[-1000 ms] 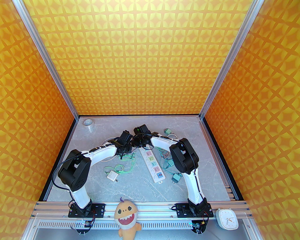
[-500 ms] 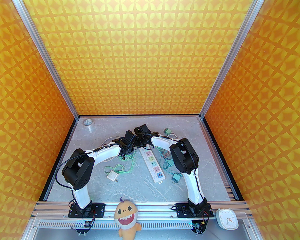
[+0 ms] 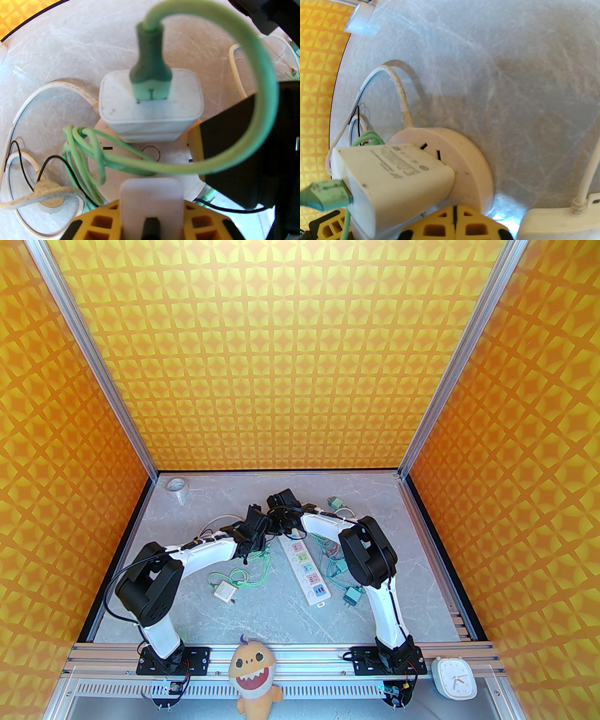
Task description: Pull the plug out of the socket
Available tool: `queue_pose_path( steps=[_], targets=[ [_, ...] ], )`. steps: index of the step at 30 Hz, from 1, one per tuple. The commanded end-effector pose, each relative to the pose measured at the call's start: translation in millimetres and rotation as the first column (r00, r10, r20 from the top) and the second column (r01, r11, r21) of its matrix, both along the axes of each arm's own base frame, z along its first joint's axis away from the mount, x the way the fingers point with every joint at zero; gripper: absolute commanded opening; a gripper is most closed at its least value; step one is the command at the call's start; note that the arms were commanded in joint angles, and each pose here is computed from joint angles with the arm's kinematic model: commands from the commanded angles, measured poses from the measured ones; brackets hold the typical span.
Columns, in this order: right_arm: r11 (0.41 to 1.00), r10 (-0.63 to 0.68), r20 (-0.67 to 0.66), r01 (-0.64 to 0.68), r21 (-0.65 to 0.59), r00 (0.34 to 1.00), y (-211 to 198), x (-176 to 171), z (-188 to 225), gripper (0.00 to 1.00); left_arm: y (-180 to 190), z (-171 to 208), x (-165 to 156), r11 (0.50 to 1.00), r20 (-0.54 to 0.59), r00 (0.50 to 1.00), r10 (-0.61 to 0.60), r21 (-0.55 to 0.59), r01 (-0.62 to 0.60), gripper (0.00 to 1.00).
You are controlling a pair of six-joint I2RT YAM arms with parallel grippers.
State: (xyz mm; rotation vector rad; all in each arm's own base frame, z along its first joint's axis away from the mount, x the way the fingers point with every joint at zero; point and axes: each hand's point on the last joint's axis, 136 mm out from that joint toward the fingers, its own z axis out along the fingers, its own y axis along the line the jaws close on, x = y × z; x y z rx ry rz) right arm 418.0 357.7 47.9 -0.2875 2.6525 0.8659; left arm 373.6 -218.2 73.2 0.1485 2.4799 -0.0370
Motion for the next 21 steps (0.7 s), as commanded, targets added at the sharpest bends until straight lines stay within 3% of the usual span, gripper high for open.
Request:
queue_pose_path(
  steps=[1,13,21],
  targets=[
    [0.990,-0.025,-0.097,0.011,-0.138,0.995,-19,-17,-57,0.00,-27,20,-2,0.997,-0.002,0.998,-0.062,-0.044,0.062,0.12],
    [0.990,-0.013,-0.094,0.000,-0.138,0.995,-16,-18,-54,0.00,-22,12,24,1.000,-0.117,0.993,-0.017,-0.002,0.017,0.08],
    [0.989,0.020,-0.104,-0.004,0.145,0.994,13,-28,-2,0.00,-22,2,14,0.997,-0.082,0.996,-0.019,-0.075,0.013,0.09]
  ],
)
